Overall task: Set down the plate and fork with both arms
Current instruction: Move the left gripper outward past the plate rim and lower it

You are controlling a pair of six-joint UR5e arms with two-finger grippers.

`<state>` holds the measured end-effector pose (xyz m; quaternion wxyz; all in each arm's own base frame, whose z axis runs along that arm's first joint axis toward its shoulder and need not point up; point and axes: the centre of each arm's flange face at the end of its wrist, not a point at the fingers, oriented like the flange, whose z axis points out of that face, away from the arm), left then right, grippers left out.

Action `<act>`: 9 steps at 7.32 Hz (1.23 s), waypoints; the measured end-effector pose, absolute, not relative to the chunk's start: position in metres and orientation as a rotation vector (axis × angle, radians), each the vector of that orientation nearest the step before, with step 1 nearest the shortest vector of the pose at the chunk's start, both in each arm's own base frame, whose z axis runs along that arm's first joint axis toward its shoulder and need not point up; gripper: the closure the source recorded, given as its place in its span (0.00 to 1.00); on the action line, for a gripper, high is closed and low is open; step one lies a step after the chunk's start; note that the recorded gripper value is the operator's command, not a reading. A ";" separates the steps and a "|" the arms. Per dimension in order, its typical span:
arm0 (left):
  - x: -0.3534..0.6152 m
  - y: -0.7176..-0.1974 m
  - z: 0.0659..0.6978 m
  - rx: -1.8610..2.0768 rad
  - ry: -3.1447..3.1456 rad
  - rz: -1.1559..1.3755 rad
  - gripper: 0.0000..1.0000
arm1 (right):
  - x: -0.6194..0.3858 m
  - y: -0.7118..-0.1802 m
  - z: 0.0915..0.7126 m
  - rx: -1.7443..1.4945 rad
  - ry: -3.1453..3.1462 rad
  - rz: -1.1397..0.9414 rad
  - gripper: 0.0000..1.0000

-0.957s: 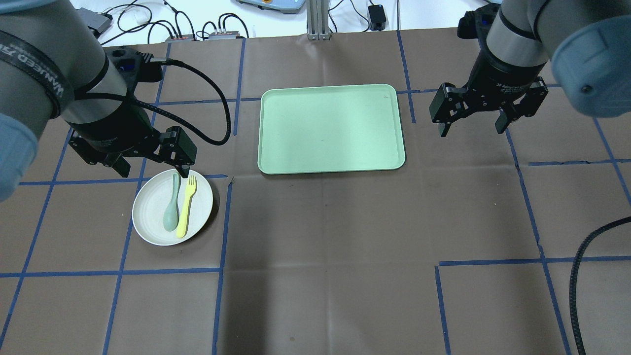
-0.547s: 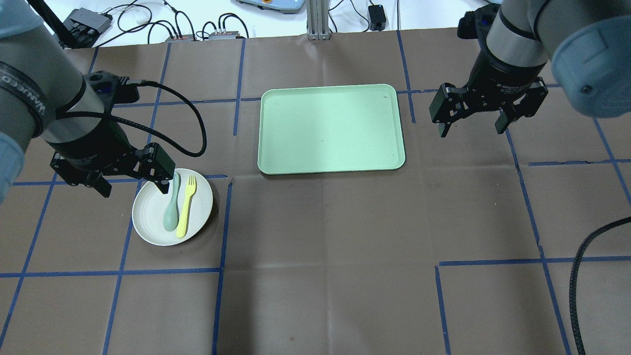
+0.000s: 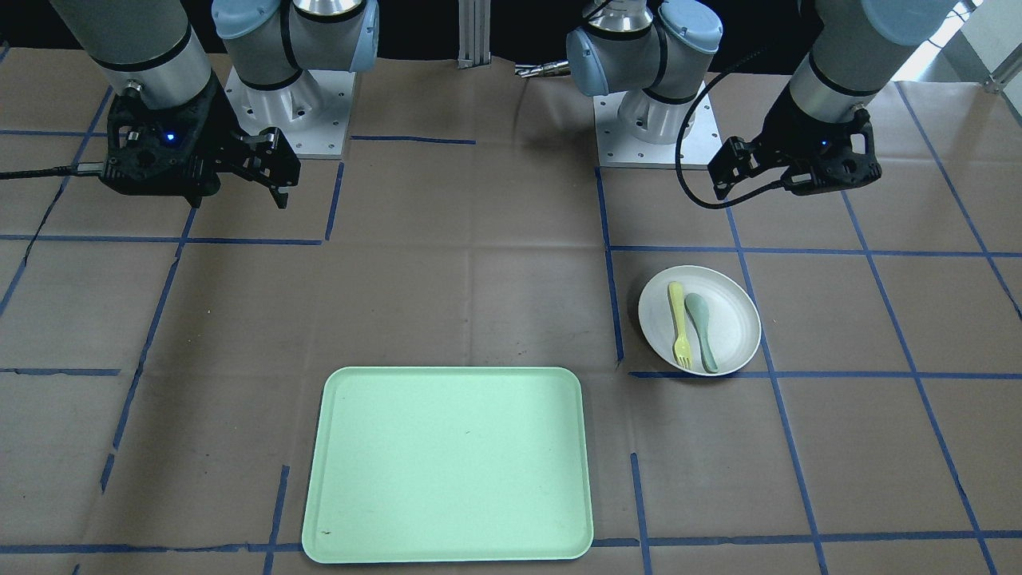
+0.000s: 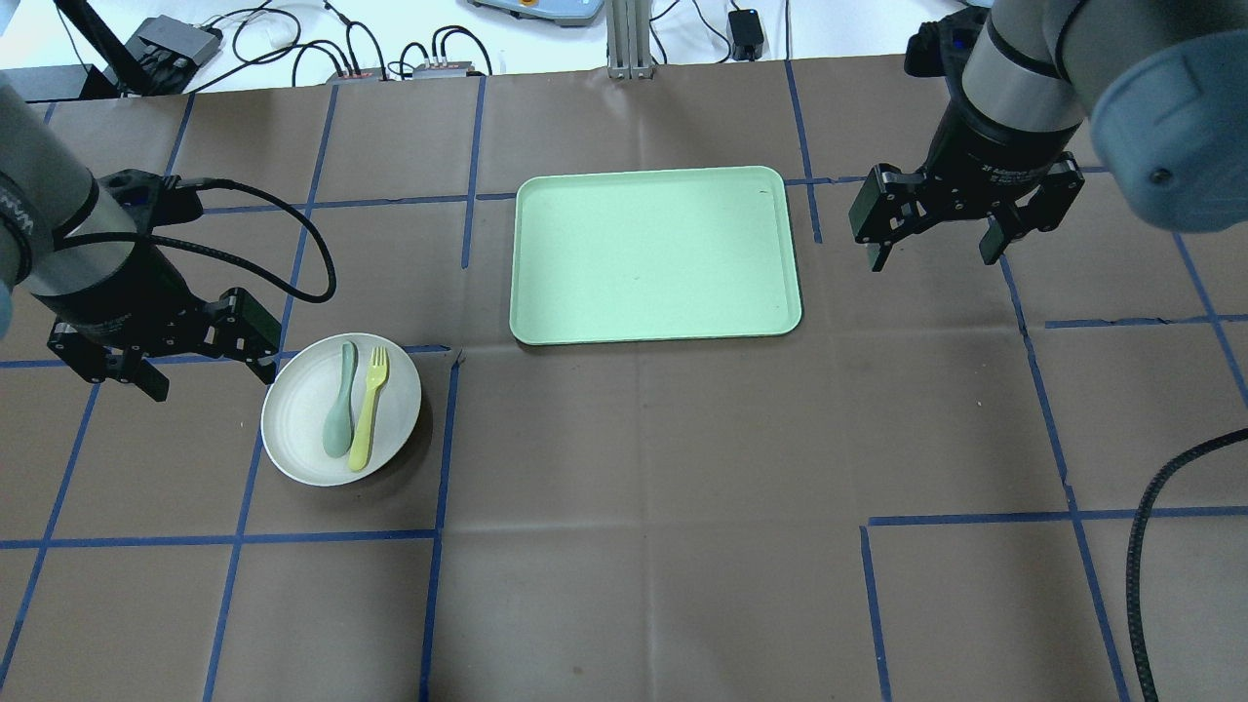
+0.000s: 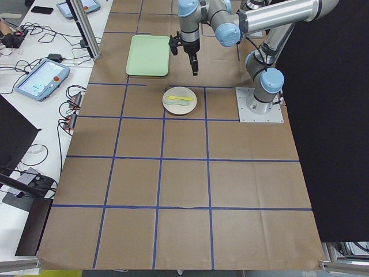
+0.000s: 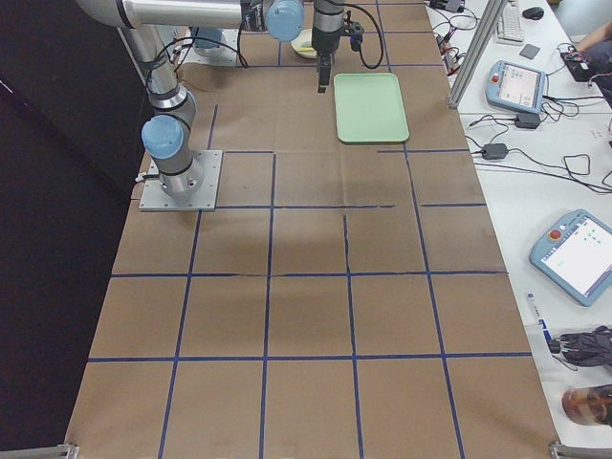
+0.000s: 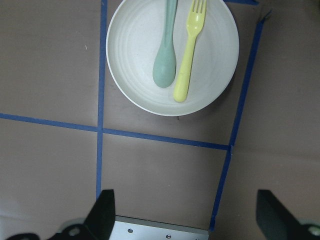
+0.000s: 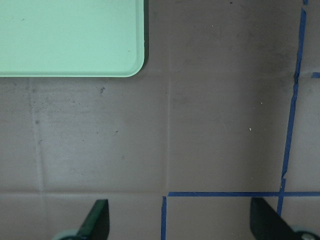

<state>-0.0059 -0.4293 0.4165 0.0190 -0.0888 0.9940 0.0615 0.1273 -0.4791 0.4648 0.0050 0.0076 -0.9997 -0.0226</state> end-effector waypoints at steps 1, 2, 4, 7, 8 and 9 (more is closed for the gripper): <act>0.009 -0.435 0.407 -0.319 3.087 0.218 0.01 | 0.127 -0.479 0.465 0.024 -3.131 -0.071 0.00; 0.024 -0.440 0.393 -0.362 3.090 0.284 0.01 | 0.127 -0.479 0.465 0.024 -3.131 -0.070 0.00; 0.048 -0.453 0.366 -0.398 3.114 0.373 0.01 | 0.127 -0.479 0.465 0.024 -3.131 -0.071 0.00; 0.062 -0.485 0.333 -0.292 3.183 0.292 0.01 | 0.127 -0.479 0.465 0.024 -3.131 -0.071 0.00; 0.071 -0.497 0.322 -0.184 3.193 0.237 0.01 | 0.127 -0.479 0.465 0.024 -3.131 -0.070 0.00; 0.082 -0.508 0.311 -0.078 3.195 0.179 0.01 | 0.127 -0.479 0.465 0.024 -3.131 -0.070 0.00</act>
